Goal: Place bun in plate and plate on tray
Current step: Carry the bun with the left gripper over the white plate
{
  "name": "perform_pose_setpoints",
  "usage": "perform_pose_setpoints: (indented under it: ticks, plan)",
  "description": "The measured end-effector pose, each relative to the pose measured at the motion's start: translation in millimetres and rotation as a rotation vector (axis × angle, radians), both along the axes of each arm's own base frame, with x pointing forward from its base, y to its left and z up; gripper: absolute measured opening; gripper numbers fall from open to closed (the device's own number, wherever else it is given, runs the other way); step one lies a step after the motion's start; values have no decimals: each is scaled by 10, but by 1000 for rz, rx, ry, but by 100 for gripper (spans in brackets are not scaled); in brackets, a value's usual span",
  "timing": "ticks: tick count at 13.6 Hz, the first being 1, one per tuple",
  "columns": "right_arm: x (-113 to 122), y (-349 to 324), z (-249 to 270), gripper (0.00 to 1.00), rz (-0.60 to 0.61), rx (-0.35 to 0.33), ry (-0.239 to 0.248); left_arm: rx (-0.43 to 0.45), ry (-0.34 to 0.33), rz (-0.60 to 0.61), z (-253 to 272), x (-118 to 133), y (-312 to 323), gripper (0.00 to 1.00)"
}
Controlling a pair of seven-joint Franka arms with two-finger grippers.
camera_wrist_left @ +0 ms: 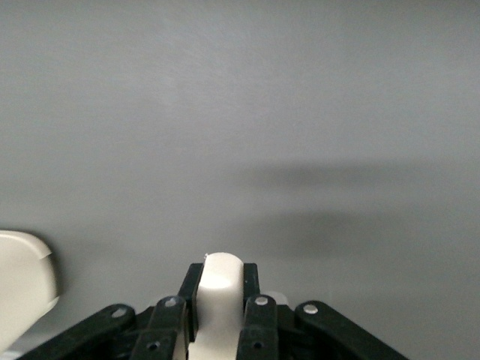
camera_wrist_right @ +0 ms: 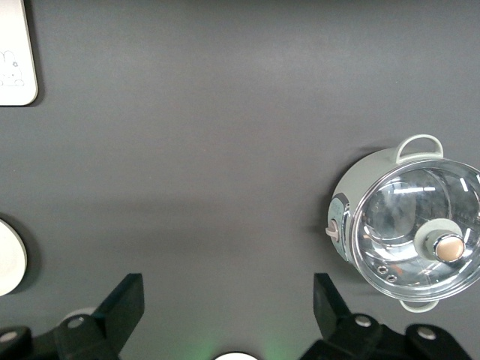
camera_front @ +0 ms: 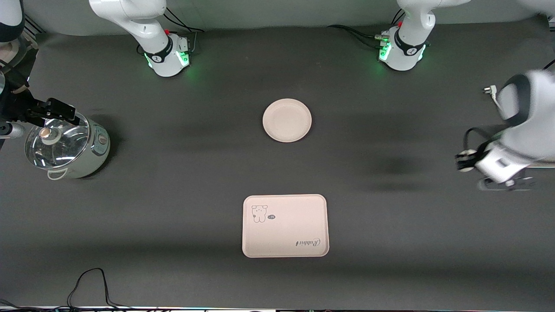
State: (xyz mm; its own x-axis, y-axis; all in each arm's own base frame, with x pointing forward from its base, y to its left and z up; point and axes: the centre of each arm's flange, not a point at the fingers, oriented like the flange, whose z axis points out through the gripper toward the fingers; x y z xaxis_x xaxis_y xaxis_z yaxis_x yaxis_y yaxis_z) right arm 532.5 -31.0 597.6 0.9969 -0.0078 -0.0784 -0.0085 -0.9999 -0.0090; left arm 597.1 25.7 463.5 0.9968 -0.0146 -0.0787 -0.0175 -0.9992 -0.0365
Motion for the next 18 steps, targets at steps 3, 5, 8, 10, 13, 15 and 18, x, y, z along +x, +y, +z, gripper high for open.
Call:
perform_pose_setpoints:
  ticks: [3, 5, 8, 10, 13, 15, 18]
  plan:
    - [0, 0, 0, 100, 0, 0, 0, 2, 3, -1, 1056, -90, 138, 28]
    - [0, 0, 0, 100, 0, 0, 0, -5, 7, 3, 1406, -155, 179, 28]
    - [0, 0, 0, 100, 0, 0, 0, -57, 5, 0, 1484, -135, 45, 28]
    - [0, -1, 0, 100, 0, 0, 0, -98, 17, 33, 1411, -85, -240, 29]
    - [0, -2, 0, 100, 0, 0, 0, -103, 8, 98, 1306, -24, -1125, 28]
    - [0, -5, -3, 100, -1, 0, 0, -107, -26, 167, 1245, -27, -1773, 28]
    - [-1, -7, -5, 100, -1, 0, 1, -109, -47, 273, 1095, -160, -2701, 28]
